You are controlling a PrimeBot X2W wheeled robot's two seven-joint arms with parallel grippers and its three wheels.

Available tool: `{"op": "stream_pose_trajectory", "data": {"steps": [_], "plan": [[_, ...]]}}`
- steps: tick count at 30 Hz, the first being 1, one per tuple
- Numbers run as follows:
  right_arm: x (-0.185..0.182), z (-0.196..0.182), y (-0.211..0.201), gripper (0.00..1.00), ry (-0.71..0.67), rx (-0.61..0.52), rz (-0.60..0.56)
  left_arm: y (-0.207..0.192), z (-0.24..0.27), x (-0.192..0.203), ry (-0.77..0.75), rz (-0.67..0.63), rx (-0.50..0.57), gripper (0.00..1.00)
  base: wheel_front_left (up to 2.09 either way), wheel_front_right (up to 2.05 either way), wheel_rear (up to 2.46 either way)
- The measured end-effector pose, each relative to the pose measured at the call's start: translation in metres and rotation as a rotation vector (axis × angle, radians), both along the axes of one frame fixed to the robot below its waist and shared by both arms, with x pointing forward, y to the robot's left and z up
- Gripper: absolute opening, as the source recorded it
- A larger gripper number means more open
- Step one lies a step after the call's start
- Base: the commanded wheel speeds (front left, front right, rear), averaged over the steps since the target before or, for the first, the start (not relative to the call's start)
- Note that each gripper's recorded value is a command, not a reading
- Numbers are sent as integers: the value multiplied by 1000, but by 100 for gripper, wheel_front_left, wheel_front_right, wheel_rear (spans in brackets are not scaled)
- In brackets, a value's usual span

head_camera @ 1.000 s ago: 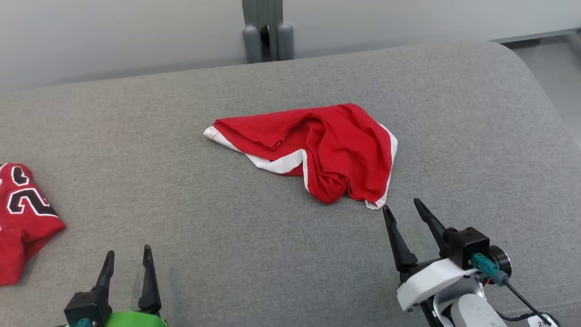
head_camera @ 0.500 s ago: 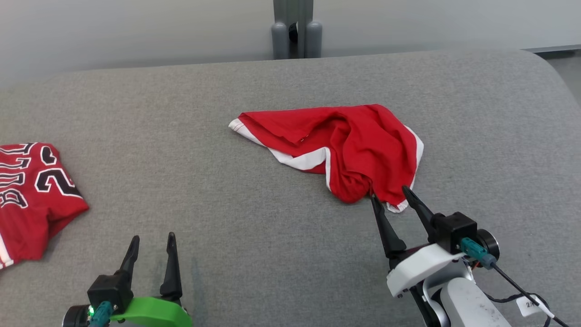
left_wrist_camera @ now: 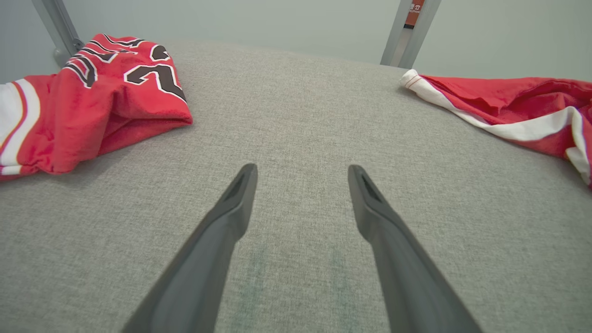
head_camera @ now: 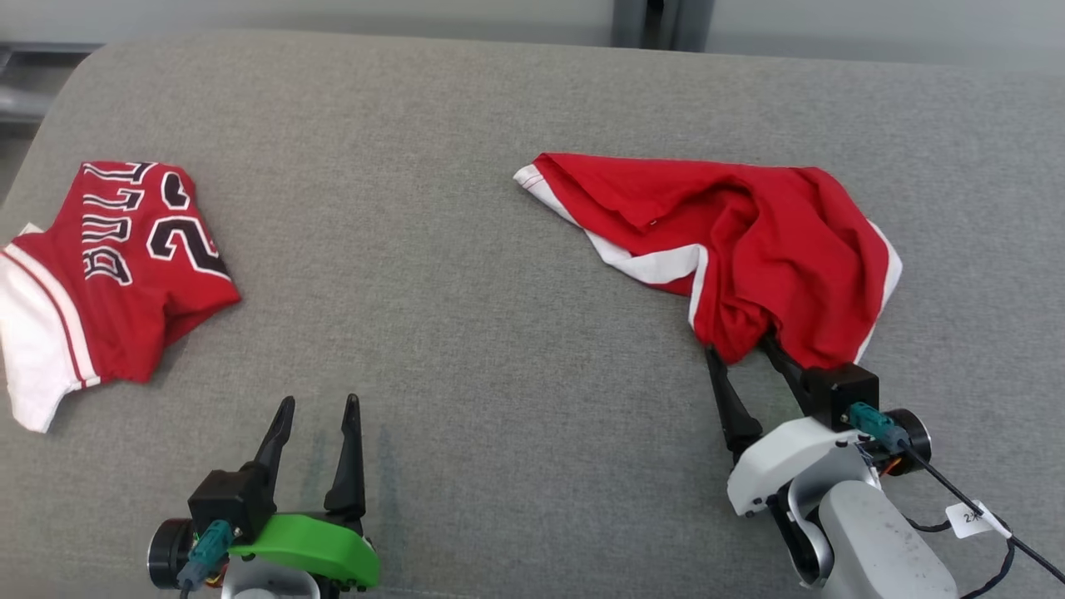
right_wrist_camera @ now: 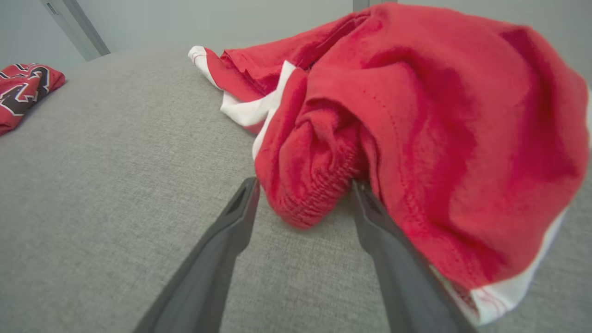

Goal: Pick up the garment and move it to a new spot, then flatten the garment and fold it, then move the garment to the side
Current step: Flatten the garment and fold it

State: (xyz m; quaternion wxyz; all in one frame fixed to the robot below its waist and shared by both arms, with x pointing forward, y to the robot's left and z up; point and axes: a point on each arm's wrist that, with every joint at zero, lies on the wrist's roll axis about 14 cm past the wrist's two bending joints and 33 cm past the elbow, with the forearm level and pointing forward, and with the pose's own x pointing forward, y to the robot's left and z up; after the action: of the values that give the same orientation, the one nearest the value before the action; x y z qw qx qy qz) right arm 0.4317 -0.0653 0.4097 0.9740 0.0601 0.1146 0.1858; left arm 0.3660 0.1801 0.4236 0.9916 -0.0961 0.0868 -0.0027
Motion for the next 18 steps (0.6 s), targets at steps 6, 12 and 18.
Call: {"op": "stream_pose_trajectory", "data": {"steps": [6, 12, 18], "plan": [[8, -24, 9, 100, 66, 2, 13, 3, -6, 1, 20, 10, -19, 100, 0, 0, 0], [27, -19, 22, 47, 41, 51, 22, 5, -10, 4, 33, 12, -16, 100, 0, 0, 0], [32, -1, 27, 0, -17, 99, 24, 7, -12, 4, 39, 15, -14, 100, 0, 0, 0]]}}
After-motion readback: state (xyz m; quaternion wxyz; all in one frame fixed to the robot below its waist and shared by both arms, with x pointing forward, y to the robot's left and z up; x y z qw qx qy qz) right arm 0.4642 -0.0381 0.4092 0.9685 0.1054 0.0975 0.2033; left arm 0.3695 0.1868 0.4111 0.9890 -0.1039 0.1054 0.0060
